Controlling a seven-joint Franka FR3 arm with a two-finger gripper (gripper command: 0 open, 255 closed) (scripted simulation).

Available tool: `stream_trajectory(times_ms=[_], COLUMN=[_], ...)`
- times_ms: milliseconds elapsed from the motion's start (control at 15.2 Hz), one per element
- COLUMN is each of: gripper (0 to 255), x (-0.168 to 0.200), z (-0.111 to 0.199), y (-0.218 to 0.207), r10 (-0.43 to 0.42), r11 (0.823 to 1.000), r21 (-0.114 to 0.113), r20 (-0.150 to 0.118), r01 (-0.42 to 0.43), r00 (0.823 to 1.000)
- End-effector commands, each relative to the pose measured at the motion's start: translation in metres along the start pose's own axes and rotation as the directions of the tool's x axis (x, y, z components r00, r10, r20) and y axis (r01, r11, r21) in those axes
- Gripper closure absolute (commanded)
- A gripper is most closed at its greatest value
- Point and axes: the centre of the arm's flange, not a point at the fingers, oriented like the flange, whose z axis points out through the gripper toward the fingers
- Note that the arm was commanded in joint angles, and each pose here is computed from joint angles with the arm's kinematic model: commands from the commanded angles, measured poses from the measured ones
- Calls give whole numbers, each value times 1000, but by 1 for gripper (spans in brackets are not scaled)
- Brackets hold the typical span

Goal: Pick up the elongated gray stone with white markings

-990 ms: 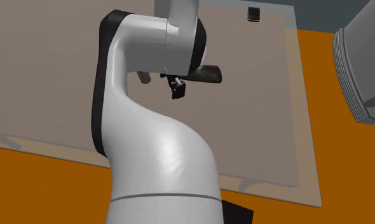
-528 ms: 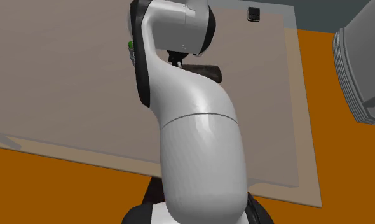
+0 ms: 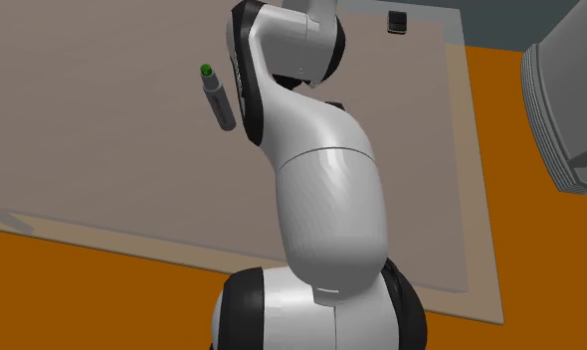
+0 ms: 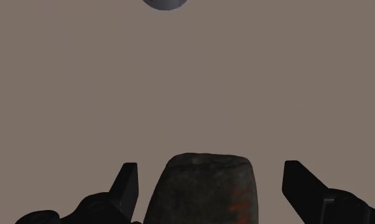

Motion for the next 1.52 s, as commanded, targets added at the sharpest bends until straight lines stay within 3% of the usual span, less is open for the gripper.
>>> stream_trajectory(times_ms=[0, 198, 264, 858, 1452], gripper=[0, 0, 255, 255, 255], x=[3, 5, 5, 5, -6], z=[11, 19, 19, 19, -27], y=[0, 1, 0, 1, -1], r10=[1, 1, 1, 1, 1], r11=[1000, 1000, 1000, 1000, 1000], r21=[1, 1, 1, 1, 1], r20=[0, 0, 0, 0, 0], r01=[-1, -1, -1, -1, -1], r00=[1000, 1000, 1000, 1000, 1000])
